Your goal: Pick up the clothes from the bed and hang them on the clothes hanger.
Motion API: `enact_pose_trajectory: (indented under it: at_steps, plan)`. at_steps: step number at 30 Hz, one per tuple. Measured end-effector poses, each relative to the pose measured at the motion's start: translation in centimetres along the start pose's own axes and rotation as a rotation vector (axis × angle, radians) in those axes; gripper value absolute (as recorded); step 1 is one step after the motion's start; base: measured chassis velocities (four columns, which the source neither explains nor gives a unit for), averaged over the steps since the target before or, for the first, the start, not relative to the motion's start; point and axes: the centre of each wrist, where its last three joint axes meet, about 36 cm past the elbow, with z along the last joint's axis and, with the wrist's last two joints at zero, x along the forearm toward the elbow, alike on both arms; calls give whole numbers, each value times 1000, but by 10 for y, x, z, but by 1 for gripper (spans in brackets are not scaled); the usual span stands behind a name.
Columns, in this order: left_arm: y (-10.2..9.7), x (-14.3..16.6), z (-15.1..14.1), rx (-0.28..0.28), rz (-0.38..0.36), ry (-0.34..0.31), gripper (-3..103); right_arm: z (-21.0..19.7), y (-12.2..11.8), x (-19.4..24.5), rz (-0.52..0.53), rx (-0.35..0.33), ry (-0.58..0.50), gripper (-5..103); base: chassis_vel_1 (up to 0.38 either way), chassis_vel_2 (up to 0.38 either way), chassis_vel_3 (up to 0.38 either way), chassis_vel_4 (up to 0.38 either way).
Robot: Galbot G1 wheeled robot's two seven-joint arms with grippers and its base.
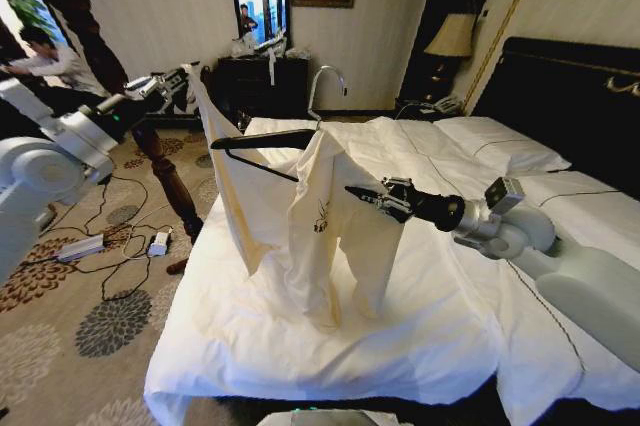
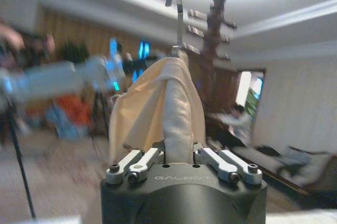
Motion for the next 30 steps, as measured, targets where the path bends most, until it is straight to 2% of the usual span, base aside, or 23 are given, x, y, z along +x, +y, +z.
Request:
enact_pose_trajectory:
  at_steps: [1,2,4,5,10,12,15,16,18,19,21,23,30]
  plan:
    - [5,1,-1,-1,-8,-3,0,-3,-7,6,7,29,30,19,0,0,0,0]
    - [5,1,-1,-1,-8,-3,0,-3,-7,6,7,29,30,19,0,0,0,0]
    - [18,6,-3,-3,-32,-11,0,-16,-29,28,9,113,114,19,0,0,0,0]
    - [21,7,-3,-4,-38,-10,0,-22,-34,34,10,134,133,19,0,0,0,0]
    - [25,8,6,4,-34,-8,0,-39,-47,47,32,179,153,19,0,0,0,0]
    - [19,5,15,23,-11,-6,0,-47,-51,50,56,185,136,19,0,0,0,0]
    - [12,2,20,34,11,-6,0,-47,-49,48,68,170,114,19,0,0,0,0]
    - [-8,-4,32,69,65,-5,0,-38,-35,32,77,90,26,19,0,0,0,0]
    - [-13,-5,38,84,67,-4,0,-31,-26,23,67,30,-30,19,0,0,0,0]
    - [-13,-5,38,84,67,-4,0,-31,-26,23,67,30,-30,19,0,0,0,0]
    - [-10,-5,44,94,31,-4,0,-26,-19,16,38,-19,-77,19,0,0,0,0]
    - [-4,-4,50,104,-7,-6,0,-22,-16,14,1,-31,-87,19,0,0,0,0]
    - [8,0,54,113,-46,1,0,-13,-14,11,-89,-53,-115,19,0,0,0,0]
